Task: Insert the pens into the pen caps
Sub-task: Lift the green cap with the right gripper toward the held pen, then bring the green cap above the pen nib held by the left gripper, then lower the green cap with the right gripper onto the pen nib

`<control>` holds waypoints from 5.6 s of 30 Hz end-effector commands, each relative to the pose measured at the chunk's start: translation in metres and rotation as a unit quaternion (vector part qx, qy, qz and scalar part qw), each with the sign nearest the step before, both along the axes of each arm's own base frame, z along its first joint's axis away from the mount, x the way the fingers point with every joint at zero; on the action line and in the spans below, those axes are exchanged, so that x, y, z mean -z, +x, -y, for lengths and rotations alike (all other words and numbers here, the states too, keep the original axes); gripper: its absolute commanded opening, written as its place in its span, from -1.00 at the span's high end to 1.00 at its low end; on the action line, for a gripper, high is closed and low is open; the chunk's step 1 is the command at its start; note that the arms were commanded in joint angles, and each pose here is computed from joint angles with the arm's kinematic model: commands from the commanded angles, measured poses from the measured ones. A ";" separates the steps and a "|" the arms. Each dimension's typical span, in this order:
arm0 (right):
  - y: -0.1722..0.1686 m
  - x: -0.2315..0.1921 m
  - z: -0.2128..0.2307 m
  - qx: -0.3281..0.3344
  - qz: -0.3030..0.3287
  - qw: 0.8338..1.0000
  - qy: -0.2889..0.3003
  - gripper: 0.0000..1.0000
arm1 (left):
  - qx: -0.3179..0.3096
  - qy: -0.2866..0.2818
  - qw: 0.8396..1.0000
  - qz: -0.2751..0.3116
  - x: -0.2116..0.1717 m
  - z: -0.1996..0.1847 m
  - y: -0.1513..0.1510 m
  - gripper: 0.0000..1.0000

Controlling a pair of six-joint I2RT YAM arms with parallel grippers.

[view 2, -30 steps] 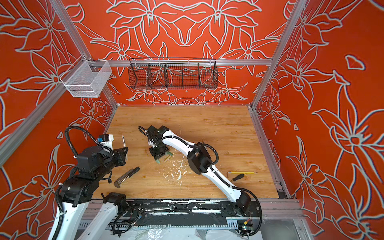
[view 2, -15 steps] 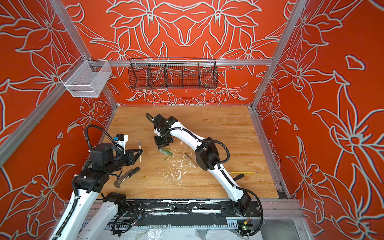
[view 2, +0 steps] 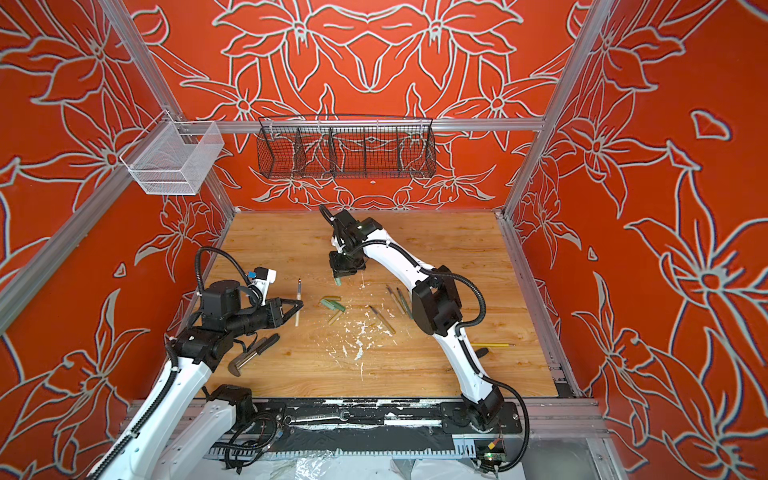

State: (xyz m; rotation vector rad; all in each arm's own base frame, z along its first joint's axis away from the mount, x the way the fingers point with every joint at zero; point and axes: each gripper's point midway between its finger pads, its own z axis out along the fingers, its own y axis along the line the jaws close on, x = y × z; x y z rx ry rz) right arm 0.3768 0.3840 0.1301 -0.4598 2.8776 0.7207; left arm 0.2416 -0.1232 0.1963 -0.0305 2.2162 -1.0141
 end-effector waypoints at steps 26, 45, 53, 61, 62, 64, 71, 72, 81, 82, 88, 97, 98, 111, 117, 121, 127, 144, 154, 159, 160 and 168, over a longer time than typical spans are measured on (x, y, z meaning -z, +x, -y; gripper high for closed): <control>0.008 -0.015 0.036 0.080 -0.015 0.997 0.000 0.79 | 0.104 -0.009 0.994 -0.030 0.030 0.050 0.005 1.00; 0.010 -0.041 0.019 0.138 0.001 0.987 0.082 0.79 | 0.104 0.029 0.992 -0.068 0.069 0.064 0.017 1.00; 0.010 -0.039 0.013 0.206 -0.015 0.970 0.132 0.79 | 0.083 0.033 0.994 -0.065 0.080 0.060 0.024 1.00; 0.005 -0.029 -0.001 0.212 -0.019 0.968 0.134 0.79 | 0.097 0.025 0.993 -0.064 0.082 0.065 0.025 1.00; 0.005 -0.028 -0.003 0.210 -0.018 0.969 0.133 0.79 | 0.098 0.025 0.993 -0.064 0.082 0.065 0.025 1.00; 0.005 -0.029 -0.006 0.205 -0.015 0.970 0.133 0.79 | 0.095 0.028 0.993 -0.066 0.083 0.064 0.025 1.00; 0.003 -0.026 -0.010 0.195 -0.011 0.973 0.124 0.80 | 0.085 0.035 0.993 -0.070 0.085 0.061 0.027 1.00; 0.003 -0.026 -0.010 0.193 -0.011 0.973 0.124 0.80 | 0.085 0.035 0.993 -0.070 0.086 0.061 0.027 1.00; 0.000 -0.030 -0.015 0.173 0.002 0.978 0.118 0.80 | 0.078 0.038 0.994 -0.069 0.085 0.059 0.028 1.00; 0.000 -0.030 -0.015 0.172 0.002 0.978 0.117 0.80 | 0.078 0.038 0.994 -0.069 0.086 0.059 0.028 1.00; -0.004 -0.030 -0.020 0.161 0.002 0.980 0.117 0.80 | 0.073 0.040 0.994 -0.064 0.084 0.058 0.028 1.00; -0.007 -0.025 -0.020 0.155 0.000 0.982 0.111 0.80 | 0.066 0.039 0.996 -0.054 0.079 0.056 0.028 1.00; -0.007 -0.025 -0.020 0.155 0.000 0.982 0.110 0.80 | 0.065 0.040 0.996 -0.053 0.079 0.055 0.029 1.00; -0.011 -0.026 -0.024 0.144 0.001 0.983 0.113 0.80 | 0.050 0.046 0.997 -0.046 0.078 0.050 0.031 1.00; -0.013 -0.027 -0.028 0.138 0.002 0.984 0.115 0.80 | 0.047 0.046 0.997 -0.047 0.079 0.049 0.031 1.00; -0.015 -0.027 -0.028 0.135 0.001 0.984 0.113 0.80 | 0.043 0.048 0.997 -0.045 0.078 0.048 0.031 1.00; -0.015 -0.027 -0.027 0.134 0.003 0.984 0.113 0.81 | 0.040 0.052 0.996 -0.052 0.082 0.046 0.032 1.00; -0.016 -0.029 -0.031 0.120 0.009 0.986 0.113 0.81 | 0.030 0.052 0.996 -0.060 0.082 0.040 0.037 1.00; -0.016 -0.027 -0.031 0.113 0.011 0.988 0.107 0.81 | 0.032 0.037 0.998 -0.045 0.074 0.040 0.038 1.00; -0.015 -0.028 -0.034 0.112 0.011 0.987 0.111 0.81 | 0.040 0.032 0.997 -0.051 0.076 0.043 0.037 1.00; -0.015 -0.028 -0.034 0.111 0.010 0.987 0.112 0.80 | 0.042 0.031 0.997 -0.053 0.076 0.043 0.037 1.00; -0.016 -0.029 -0.036 0.109 0.011 0.988 0.113 0.81 | 0.042 0.034 0.997 -0.056 0.078 0.043 0.038 1.00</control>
